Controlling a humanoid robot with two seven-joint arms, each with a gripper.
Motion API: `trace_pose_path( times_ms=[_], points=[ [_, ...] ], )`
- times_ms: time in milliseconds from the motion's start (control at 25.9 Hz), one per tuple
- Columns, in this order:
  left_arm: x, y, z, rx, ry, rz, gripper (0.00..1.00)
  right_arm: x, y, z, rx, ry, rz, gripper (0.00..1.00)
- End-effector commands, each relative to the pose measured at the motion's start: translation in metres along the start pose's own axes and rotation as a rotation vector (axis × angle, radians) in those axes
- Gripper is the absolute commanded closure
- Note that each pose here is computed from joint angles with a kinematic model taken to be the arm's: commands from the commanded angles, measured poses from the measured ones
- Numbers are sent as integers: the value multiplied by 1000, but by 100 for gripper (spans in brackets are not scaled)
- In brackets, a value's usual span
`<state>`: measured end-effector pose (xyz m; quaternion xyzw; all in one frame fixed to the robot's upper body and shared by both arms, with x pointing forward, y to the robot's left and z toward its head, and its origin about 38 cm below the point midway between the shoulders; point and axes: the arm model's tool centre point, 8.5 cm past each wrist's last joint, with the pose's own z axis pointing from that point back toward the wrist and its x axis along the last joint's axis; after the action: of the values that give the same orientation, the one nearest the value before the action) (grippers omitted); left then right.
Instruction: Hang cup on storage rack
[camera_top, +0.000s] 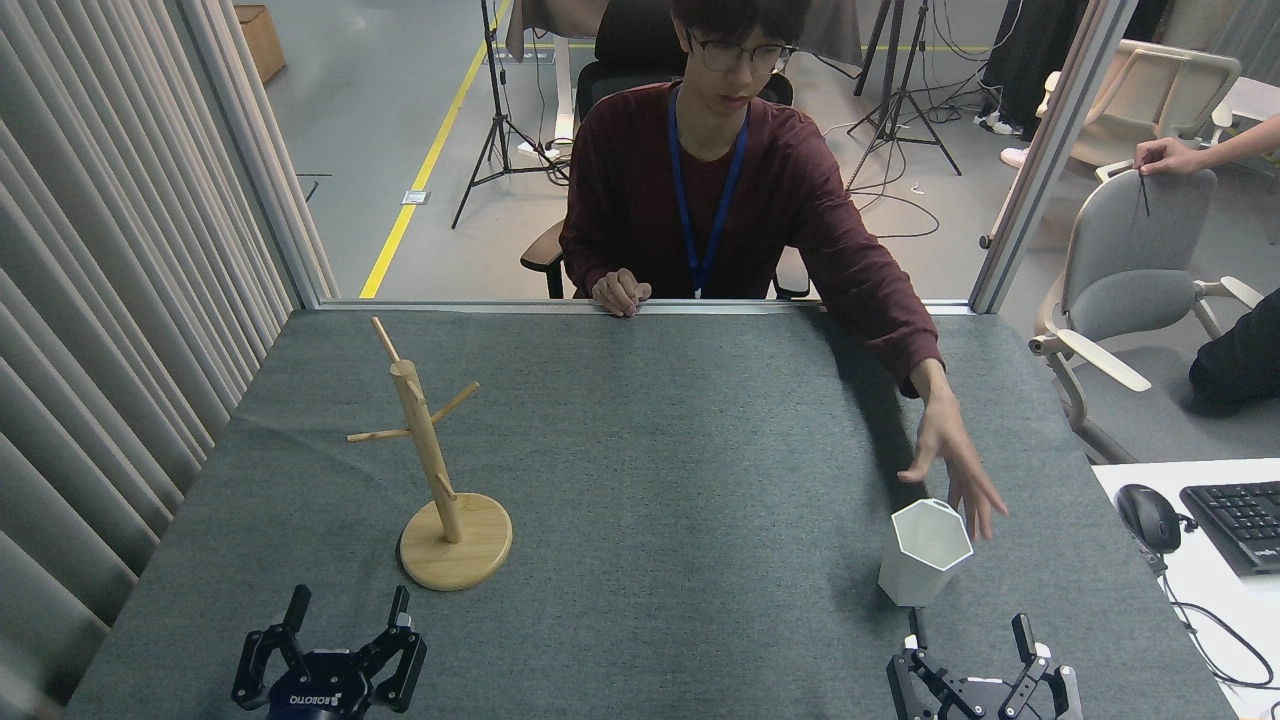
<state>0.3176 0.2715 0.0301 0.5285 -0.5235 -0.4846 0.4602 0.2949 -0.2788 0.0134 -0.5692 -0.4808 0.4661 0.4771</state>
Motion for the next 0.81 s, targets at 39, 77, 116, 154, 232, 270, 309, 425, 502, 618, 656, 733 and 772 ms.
trace_pose_path(
  times_ms=[39,77,116,154,232,270,309,425,502,618,656,733,772],
  points=[
    [0,0,1,-2,-6,2,1,0,1,0,6,-3,0,1],
    [1,-1,1,-3,-7,3,1,-1,2,-1,10,-4,-1,1],
    [1,0,1,-2,-7,3,1,-1,2,-3,12,-5,0,1],
    [2,0,0,0,-6,5,1,-3,1,-7,8,-8,5,1],
    [2,0,0,2,-6,6,1,-5,3,-20,15,-12,12,1],
    [2,0,0,2,-6,6,1,-5,6,-26,35,-10,13,1],
    [2,0,0,2,-6,6,1,-5,10,-30,51,-11,14,1],
    [2,0,0,0,-6,5,1,-6,16,-49,72,-32,15,1],
    [2,0,-1,0,-6,5,1,-5,22,-58,91,-38,11,1],
    [1,0,-1,0,-6,5,1,-7,26,-69,102,-45,15,1],
    [1,0,-2,2,-6,7,1,-10,26,-70,105,-47,21,1],
    [2,1,-4,6,-6,7,1,-12,28,-70,109,-48,25,1],
    [1,1,-4,7,-6,8,1,-12,27,-70,106,-48,25,1]
  ],
)
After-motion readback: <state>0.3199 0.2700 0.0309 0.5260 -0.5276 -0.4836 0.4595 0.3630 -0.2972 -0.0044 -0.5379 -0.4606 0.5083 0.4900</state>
